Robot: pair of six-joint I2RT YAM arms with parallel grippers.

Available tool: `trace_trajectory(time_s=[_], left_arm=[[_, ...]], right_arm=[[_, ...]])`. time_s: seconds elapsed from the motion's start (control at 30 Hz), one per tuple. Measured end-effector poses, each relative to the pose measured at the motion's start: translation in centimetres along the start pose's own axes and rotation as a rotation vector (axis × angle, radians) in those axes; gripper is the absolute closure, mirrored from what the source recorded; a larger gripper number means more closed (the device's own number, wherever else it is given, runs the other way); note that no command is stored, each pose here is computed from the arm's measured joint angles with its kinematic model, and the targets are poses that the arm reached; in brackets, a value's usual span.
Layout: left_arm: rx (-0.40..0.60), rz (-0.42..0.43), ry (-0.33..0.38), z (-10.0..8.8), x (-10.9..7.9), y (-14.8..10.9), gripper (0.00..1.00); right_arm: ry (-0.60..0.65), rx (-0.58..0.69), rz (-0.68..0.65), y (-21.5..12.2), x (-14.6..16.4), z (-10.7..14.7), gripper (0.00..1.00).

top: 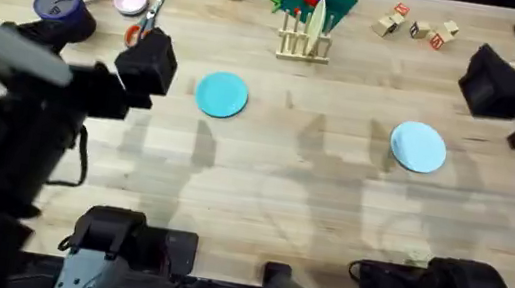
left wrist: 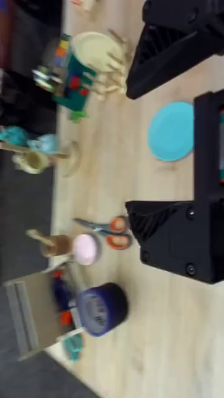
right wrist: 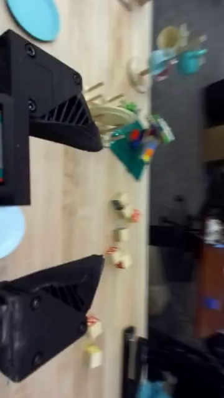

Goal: Pick up the plates from the table one by one and place each into a slot on the dish rack.

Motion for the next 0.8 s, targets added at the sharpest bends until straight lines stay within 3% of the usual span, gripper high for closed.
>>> trace_trajectory(time_s=[0.2,0.47,0.8], left_arm=[[0.249,-0.018,0.011,0.0,-0.1,1.5,0.008],[0.541,0.005,0.012,1.1,-0.9,4.7,0.008],[0.729,0.001,0.013,4.5,-1.0,8.3,0.008]], right_arm=[[0.006,0.237,-0.002,2.2,-0.1,-1.3,0.007],[0.013,0.502,-0.005,5.4,-0.1,-0.2,0.007],[0.011,0.622,-0.018,8.0,0.2,2.5,0.006]])
Point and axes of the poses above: each hand's point on the last joint's axis, 136 mm out from that joint toward the fingers, its own y axis out along the fingers, its own x axis along the line the jaws close on, z = x × y, the point moved 2 cm from there along -y, back along the fingers, and after that the axes turned 1 degree about -y, right-handed, at the moved point
